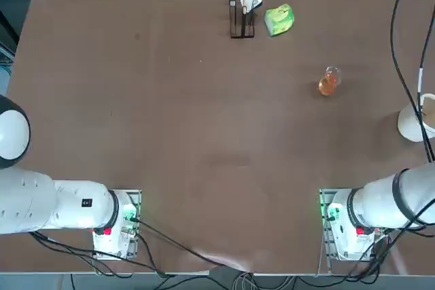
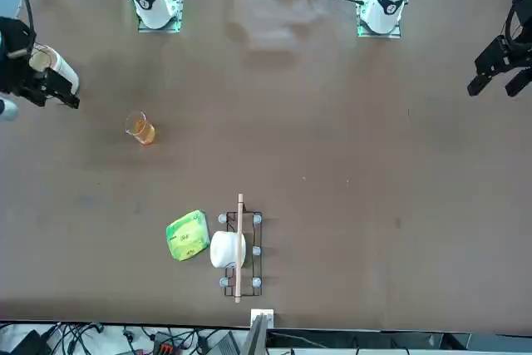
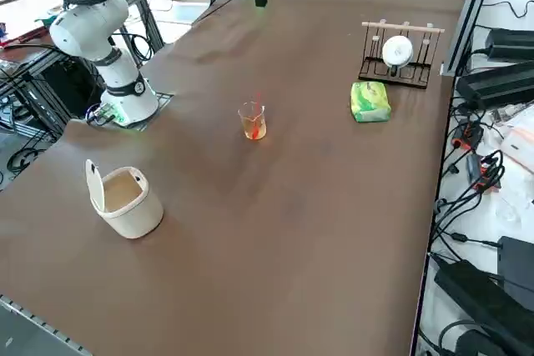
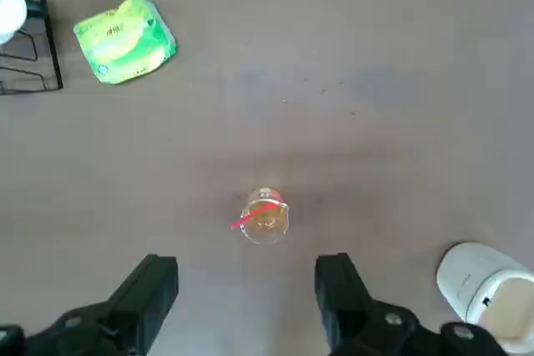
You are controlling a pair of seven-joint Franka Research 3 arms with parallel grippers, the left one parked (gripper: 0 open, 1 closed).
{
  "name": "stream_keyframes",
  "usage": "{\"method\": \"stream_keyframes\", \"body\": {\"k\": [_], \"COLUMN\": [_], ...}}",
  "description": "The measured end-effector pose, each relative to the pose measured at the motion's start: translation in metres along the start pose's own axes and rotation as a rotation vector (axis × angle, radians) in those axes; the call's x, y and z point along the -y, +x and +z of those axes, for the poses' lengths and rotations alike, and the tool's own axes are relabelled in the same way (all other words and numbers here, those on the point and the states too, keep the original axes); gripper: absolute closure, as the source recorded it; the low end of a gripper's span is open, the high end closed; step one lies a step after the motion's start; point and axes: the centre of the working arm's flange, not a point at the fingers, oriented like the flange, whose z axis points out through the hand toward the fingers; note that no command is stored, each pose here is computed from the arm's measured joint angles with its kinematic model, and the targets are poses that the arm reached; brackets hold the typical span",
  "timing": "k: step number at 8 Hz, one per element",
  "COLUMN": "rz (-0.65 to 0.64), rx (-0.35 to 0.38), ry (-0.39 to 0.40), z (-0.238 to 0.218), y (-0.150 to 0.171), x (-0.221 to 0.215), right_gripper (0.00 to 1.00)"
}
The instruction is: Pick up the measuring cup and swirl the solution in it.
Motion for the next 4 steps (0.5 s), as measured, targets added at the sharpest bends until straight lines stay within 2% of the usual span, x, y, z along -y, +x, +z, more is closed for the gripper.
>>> {"method": "stream_keyframes", "body": {"k": [2, 4], "rz": [0.019, 0.029], "rx": [-0.006, 0.018], "ry": [0.003, 0.000], "z": [-0.015, -0.007], "y": [-0.015, -0.022], "x": [-0.006, -0.012], "right_gripper": [0.00, 0.00]}}
